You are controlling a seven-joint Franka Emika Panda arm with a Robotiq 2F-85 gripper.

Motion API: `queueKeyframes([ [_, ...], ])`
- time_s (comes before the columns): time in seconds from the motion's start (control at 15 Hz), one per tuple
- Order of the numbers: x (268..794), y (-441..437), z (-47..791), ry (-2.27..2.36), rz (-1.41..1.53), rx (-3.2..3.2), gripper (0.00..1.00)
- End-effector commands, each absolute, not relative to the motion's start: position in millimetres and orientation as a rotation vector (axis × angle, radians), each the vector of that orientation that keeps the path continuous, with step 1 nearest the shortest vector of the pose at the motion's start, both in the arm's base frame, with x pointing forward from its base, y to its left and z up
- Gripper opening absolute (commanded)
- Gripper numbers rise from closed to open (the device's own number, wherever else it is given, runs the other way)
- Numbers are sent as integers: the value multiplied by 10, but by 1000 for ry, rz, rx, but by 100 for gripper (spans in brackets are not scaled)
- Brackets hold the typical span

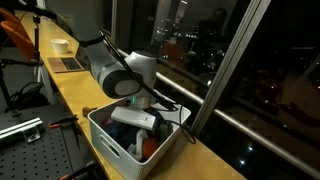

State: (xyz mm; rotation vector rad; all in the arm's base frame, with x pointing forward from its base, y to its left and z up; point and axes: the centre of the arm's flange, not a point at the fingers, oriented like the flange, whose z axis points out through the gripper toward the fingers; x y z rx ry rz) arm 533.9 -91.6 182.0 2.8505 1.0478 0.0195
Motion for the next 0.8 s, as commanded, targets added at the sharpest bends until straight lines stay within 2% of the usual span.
queueKeyframes([
  [0.0, 5573, -969, 1622, 1049, 4, 2864, 75],
  [0.13, 5560, -1037, 1603, 1036, -14, 2864, 66],
  [0.67, 5190, -1238, 2108, 958, -83, 2927, 6],
  [0.73, 5129, -1249, 2199, 955, -91, 2937, 2],
])
